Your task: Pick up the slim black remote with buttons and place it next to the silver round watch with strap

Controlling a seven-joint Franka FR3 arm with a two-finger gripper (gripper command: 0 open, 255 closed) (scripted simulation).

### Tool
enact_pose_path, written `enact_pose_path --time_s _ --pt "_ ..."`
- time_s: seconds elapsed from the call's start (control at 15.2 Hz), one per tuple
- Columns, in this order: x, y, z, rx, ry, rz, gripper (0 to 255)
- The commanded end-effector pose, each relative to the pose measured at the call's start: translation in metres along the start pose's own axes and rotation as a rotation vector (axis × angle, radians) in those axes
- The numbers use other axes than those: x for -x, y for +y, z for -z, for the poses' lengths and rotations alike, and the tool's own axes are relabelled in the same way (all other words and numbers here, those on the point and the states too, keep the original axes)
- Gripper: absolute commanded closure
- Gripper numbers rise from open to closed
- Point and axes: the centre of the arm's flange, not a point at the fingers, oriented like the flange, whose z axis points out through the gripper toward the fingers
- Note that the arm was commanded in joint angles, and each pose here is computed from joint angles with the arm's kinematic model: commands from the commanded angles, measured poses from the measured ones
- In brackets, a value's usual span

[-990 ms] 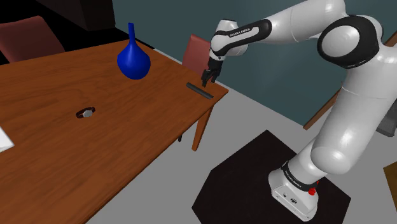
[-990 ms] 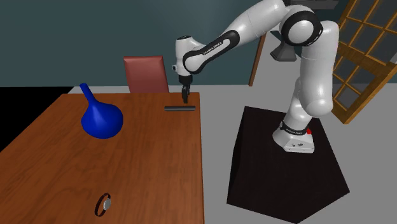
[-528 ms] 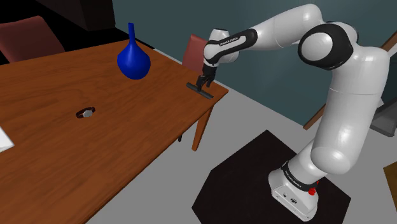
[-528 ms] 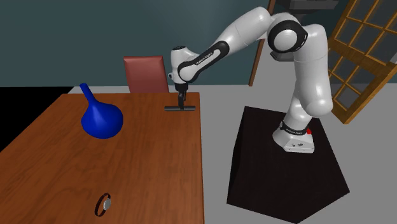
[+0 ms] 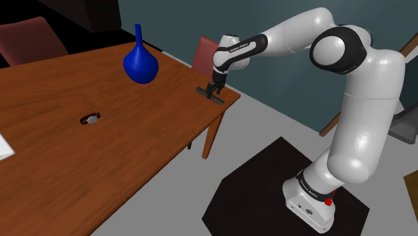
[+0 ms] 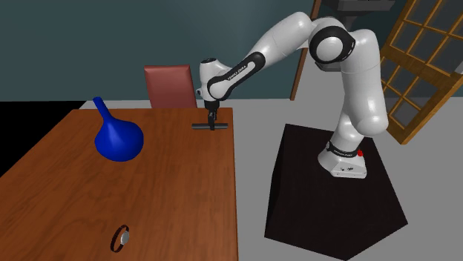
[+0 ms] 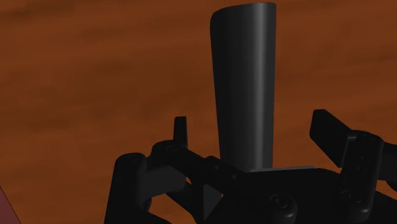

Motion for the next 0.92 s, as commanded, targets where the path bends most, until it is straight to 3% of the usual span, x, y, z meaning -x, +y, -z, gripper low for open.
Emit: enact_pose_path --time_s 0.0,0.07,0.13,0.86 --pt "0.000 0.000 0.000 0.000 0.000 0.000 0" --pt "0.000 0.000 0.000 0.000 0.000 0.000 0" --pt "0.000 0.000 0.000 0.000 0.000 0.000 255" --pt "0.000 -0.001 0.010 0.000 0.000 0.000 255"
